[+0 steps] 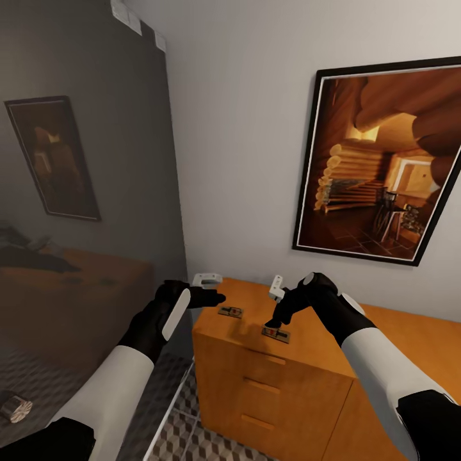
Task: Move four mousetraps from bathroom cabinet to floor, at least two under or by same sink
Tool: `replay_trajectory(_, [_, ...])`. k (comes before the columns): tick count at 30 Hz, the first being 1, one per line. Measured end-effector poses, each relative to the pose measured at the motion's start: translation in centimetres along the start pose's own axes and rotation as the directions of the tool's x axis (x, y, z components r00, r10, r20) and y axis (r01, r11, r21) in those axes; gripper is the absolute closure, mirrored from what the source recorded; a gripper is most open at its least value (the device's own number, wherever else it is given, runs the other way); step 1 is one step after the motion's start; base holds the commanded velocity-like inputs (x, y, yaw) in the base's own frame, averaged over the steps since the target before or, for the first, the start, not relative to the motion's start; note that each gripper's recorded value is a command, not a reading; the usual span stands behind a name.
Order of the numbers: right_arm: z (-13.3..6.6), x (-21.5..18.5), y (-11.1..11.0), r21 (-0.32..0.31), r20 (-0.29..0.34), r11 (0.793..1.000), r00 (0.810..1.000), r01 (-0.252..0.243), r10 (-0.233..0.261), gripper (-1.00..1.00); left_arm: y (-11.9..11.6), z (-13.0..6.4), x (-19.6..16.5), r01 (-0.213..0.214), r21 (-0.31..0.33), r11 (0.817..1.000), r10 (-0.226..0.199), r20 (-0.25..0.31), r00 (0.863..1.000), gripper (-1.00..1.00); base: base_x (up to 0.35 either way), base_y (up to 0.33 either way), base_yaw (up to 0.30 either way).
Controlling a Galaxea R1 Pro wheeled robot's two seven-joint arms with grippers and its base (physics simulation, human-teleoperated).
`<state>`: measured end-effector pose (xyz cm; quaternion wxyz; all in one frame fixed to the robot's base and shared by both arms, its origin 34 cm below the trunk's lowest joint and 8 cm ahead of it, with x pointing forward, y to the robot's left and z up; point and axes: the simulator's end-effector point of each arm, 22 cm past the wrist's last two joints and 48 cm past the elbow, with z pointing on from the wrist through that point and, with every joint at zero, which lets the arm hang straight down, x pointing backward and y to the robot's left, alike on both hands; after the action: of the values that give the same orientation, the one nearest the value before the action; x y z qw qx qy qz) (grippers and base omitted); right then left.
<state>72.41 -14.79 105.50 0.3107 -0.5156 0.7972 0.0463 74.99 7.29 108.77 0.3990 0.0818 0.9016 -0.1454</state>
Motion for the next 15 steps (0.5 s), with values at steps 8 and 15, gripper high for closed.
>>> replay_trajectory(8, [0.01, 0.02, -0.01, 0.001, -0.001, 1.0, 1.0, 0.001, -0.001, -1.0, -0.08, 0.0, -0.02, 0.0, 0.001, 1.0, 0.0, 0.001, 1.0, -1.0, 0.0, 0.0, 0.042])
replay_trajectory(15, [0.01, 0.02, -0.02, 0.002, -0.002, 1.0, 1.0, 0.001, -0.001, -1.0, -0.11, 0.0, -0.03, 0.001, 0.002, 1.0, -0.001, 0.001, 1.0, -1.0, 0.0, 0.0, 0.006])
